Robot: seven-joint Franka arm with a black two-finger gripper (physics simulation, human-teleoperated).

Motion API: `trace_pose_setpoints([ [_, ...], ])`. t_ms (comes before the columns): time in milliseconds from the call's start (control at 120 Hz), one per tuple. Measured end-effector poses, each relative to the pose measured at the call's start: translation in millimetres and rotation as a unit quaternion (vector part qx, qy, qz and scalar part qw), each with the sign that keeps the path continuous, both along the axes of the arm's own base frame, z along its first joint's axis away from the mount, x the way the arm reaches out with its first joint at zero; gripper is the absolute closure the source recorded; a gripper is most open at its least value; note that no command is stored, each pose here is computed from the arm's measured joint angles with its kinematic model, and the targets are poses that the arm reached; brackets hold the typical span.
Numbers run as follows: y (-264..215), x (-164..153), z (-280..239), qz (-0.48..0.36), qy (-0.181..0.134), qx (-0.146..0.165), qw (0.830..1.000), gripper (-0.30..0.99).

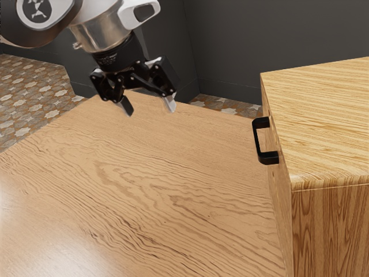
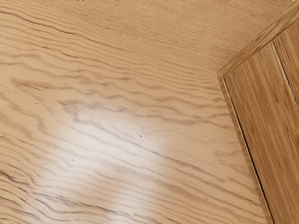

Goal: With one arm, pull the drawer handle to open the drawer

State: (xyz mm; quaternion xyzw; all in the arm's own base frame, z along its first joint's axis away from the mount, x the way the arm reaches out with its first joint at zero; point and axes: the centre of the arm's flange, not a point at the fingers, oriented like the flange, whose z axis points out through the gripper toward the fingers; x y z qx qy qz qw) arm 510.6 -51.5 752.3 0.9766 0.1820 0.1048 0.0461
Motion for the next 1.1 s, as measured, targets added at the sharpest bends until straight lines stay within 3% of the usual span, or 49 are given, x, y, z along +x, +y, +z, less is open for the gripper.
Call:
trace_pose_setpoints([
  [150,-10.0,4.0,2.8,0.047,-0.016,-0.018,0.999,0.0],
  [258,-23.5,-11.0,-37.1,0.069,-0.015,-0.066,0.995,0.0],
  [408,-40.3,-19.2,-50.4,0.1,-0.071,-0.142,0.982,0.0],
  [567,-59.9,-19.3,-51.0,0.119,-0.121,-0.188,0.967,0.0],
  [867,-77.5,-15.7,-70.8,0.149,-0.159,-0.224,0.95,0.0],
  [1100,-96.3,-7.9,-86.5,0.157,-0.158,-0.236,0.946,0.0],
])
